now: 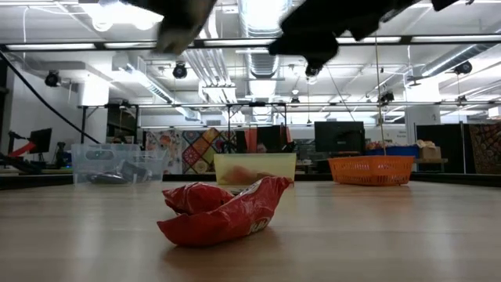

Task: Sort candy
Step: Put the white chocolate bar into the orange bin, then put the brown chocolate bar into the transparent bin, then put the red chocolate bar into the yellow bin

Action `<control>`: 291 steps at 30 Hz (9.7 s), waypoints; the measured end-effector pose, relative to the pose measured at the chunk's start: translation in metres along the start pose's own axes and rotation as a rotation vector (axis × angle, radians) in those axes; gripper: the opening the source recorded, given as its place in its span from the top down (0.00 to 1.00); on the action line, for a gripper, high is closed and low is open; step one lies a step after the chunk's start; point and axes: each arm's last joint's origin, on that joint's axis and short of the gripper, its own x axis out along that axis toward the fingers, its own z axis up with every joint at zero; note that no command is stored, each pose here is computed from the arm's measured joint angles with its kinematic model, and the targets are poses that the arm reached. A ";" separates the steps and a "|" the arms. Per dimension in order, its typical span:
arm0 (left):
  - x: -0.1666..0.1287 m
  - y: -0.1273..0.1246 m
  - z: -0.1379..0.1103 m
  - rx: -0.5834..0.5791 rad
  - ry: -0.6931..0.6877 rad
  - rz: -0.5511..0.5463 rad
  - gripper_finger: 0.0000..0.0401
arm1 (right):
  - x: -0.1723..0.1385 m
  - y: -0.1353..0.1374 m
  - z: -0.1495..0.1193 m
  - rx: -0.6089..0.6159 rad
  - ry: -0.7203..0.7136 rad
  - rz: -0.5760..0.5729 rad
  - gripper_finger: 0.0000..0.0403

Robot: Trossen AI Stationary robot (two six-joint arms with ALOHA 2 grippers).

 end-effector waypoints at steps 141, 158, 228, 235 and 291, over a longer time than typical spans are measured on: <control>0.166 0.010 -0.119 -0.584 -0.047 0.248 0.62 | -0.101 -0.054 -0.023 0.575 0.084 -0.775 0.55; 0.164 0.010 -0.114 -0.577 -0.056 0.157 0.97 | -0.095 -0.053 -0.039 0.567 0.056 -0.774 0.55; 0.152 0.010 -0.129 -0.480 -0.166 0.007 0.82 | -0.092 -0.053 -0.043 0.538 0.026 -0.754 0.55; 0.137 0.022 -0.114 -0.487 -0.205 0.015 0.83 | -0.092 -0.053 -0.043 0.535 0.028 -0.754 0.55; -0.003 0.151 -0.131 -0.717 0.205 0.156 0.59 | -0.092 -0.053 -0.043 0.534 0.025 -0.752 0.55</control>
